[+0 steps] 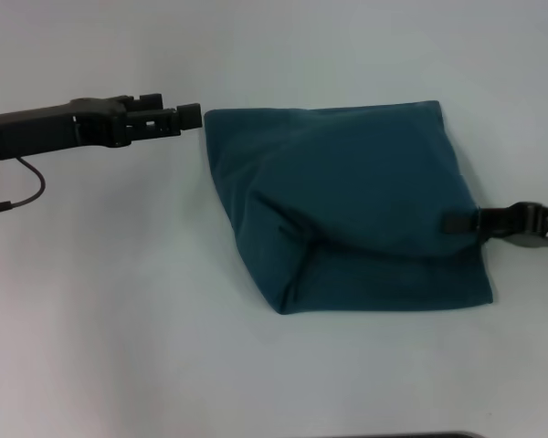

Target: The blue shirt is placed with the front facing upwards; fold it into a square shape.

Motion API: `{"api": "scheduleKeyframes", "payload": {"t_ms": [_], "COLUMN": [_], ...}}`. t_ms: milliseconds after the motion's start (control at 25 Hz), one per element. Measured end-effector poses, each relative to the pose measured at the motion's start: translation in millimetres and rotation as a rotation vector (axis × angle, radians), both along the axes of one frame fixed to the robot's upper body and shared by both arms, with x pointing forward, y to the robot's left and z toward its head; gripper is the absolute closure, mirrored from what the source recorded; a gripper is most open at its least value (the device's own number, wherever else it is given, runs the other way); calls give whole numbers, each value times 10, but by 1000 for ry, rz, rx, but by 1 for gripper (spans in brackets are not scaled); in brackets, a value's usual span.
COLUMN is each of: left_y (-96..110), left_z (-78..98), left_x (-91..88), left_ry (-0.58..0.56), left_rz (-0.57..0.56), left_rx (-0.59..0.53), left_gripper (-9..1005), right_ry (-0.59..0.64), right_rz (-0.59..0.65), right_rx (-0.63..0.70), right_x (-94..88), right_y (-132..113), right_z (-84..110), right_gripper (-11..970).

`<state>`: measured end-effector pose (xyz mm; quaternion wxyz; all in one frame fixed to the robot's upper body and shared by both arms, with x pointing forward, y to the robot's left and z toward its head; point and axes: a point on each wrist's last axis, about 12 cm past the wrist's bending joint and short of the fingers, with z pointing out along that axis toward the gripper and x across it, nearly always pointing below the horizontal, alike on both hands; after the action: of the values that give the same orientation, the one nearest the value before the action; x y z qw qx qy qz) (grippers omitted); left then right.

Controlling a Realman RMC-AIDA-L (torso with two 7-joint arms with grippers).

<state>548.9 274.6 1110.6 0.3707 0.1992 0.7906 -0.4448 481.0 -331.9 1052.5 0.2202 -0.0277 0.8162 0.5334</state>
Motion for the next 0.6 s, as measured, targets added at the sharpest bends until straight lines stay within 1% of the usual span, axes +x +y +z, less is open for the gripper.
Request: {"api": "scheduleKeyframes", "payload": {"t_ms": [320, 600], "left_y": [-16, -20], "left_z": [-8, -43], "left_x": [-4, -12], "left_ry": [9, 25], "left_rz": [4, 20], "left_rx": [-9, -35], "left_gripper": [32, 33], "right_ry": [-52, -51], "right_rz": [0, 1], "right_rx": [-7, -26], "right_x": [2, -13], "right_y": [-187, -304], "right_z": [162, 221], "right_gripper": [927, 926]}}
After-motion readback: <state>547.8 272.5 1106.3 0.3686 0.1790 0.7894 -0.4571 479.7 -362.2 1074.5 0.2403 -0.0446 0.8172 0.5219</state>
